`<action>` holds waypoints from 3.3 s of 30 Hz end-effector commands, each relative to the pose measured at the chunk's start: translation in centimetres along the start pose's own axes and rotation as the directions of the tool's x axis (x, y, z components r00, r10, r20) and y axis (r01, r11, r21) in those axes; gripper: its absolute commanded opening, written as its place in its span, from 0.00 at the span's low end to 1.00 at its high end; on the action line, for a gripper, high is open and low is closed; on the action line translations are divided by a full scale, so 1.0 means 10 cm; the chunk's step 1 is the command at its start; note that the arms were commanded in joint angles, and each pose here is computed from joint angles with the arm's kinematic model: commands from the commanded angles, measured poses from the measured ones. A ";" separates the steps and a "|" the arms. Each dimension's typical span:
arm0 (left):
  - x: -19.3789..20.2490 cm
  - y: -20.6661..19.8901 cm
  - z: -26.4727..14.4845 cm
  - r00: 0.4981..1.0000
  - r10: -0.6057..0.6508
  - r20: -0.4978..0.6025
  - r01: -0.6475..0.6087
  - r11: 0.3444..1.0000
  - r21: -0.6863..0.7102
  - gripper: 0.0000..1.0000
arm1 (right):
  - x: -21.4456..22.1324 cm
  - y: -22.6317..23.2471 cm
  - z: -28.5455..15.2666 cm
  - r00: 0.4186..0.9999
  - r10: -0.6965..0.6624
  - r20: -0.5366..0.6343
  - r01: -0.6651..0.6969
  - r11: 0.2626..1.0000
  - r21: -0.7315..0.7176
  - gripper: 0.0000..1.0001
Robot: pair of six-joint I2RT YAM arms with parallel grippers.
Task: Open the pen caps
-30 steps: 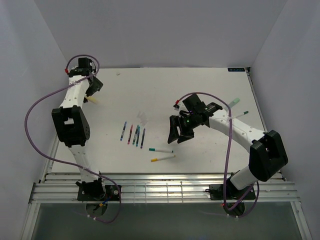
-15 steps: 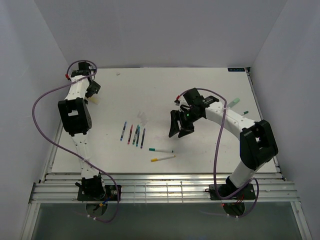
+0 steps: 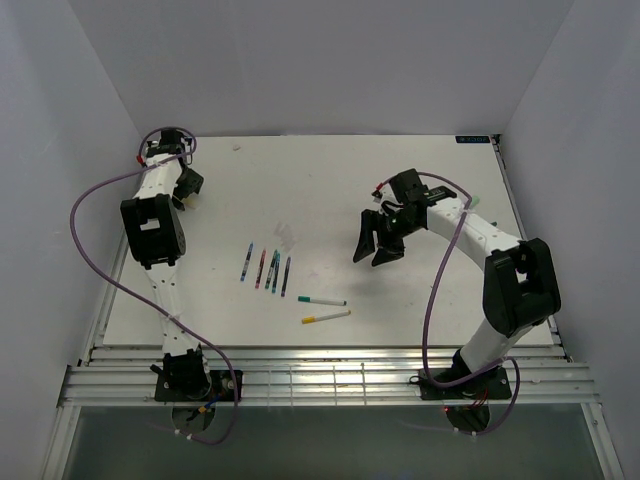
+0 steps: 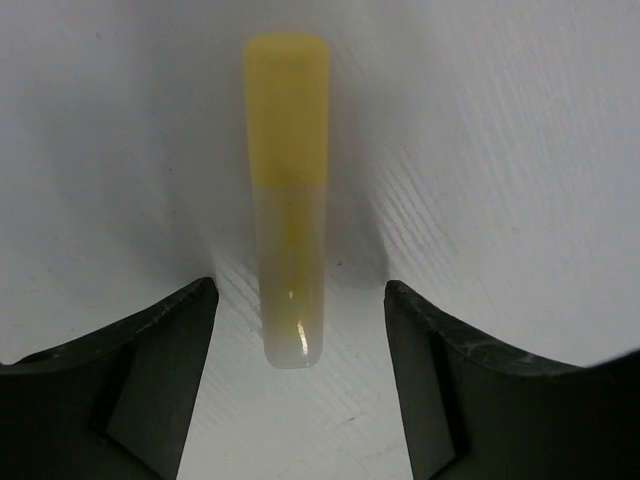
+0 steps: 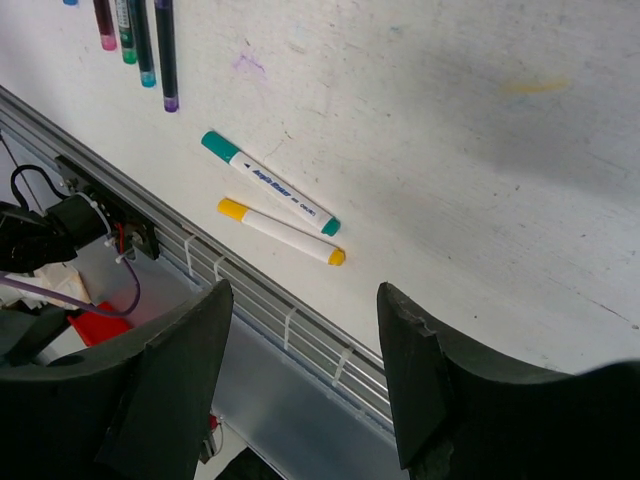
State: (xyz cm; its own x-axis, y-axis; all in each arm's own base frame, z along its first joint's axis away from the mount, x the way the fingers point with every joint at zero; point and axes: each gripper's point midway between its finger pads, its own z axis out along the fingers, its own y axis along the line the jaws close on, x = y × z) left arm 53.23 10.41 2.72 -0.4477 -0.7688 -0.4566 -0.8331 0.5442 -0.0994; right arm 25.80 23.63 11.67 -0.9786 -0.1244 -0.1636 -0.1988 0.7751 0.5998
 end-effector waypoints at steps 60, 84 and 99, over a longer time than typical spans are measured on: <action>3.31 0.57 -3.90 0.641 0.761 0.102 -0.341 0.163 0.926 0.00 | -0.29 1.36 -0.59 0.986 0.035 0.162 0.029 0.927 -0.374 0.64; 3.40 0.45 -3.88 0.586 0.800 0.130 -0.357 0.111 0.927 0.00 | -0.42 1.51 0.07 0.991 0.076 0.111 -0.040 0.955 -0.294 0.41; 3.53 0.56 -3.71 0.548 0.831 0.093 -0.356 0.131 0.925 0.00 | -0.88 1.40 -0.03 0.943 0.166 0.288 -0.114 0.975 -0.190 0.08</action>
State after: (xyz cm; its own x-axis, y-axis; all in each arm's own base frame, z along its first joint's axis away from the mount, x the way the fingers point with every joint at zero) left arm 22.35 -25.72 18.87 -0.9002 0.0146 -0.4352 0.3232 0.6922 -0.6453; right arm 27.01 35.92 19.98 -0.9855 0.0484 -0.1629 -0.0980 0.6212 0.7775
